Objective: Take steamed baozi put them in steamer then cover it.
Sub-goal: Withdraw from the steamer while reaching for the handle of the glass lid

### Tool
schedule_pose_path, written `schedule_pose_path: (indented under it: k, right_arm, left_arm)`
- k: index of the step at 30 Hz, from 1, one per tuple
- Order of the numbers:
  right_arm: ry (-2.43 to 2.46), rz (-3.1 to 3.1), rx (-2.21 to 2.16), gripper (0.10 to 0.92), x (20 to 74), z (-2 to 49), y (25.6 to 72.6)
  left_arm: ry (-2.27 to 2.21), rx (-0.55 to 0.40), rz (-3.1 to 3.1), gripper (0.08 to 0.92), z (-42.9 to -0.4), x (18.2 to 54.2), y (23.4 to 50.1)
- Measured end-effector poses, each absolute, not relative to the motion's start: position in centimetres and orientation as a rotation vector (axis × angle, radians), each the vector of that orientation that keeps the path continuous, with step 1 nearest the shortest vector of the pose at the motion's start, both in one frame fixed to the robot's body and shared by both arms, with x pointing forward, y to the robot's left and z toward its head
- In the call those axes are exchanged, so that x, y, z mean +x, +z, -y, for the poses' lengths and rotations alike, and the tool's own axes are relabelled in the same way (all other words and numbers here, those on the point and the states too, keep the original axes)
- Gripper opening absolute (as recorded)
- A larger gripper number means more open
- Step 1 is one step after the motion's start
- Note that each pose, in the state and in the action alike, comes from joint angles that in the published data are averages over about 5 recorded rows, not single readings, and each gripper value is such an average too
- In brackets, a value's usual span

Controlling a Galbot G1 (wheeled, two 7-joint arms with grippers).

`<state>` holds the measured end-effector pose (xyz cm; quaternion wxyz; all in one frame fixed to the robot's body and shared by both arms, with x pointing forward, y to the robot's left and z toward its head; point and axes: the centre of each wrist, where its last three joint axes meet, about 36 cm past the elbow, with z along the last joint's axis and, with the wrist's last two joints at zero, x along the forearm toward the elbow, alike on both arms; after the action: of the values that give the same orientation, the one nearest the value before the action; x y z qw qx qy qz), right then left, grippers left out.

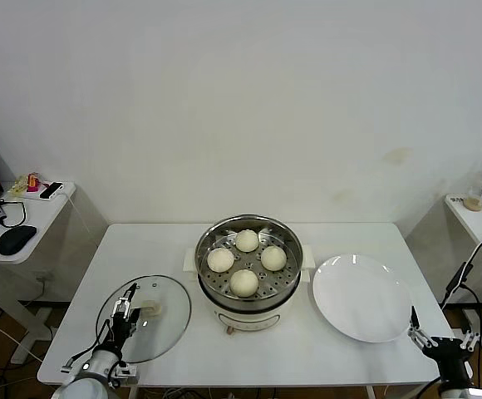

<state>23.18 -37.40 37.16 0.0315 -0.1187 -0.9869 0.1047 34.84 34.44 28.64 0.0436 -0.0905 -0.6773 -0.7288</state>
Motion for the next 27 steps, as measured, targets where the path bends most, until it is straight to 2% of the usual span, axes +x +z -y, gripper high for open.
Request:
schedule_pose_path:
  k: [9,12,27]
  right_arm:
    - [0.324,3.030,-0.357,0.823,23.2,37.3,36.7]
    - [0.324,3.028,-0.352,0.823,23.3,37.2,36.6]
    - [0.317,3.021,-0.338,0.823,23.9,37.1,36.3]
  left_arm:
    - [-2.212,-0.258,2.091,0.822,-34.2,36.5,28.3]
    - [-2.209,-0.248,2.092,0.790,-34.2,36.9,28.2]
    - [-2.201,-0.236,2.087,0.368,-34.3,37.4,26.7]
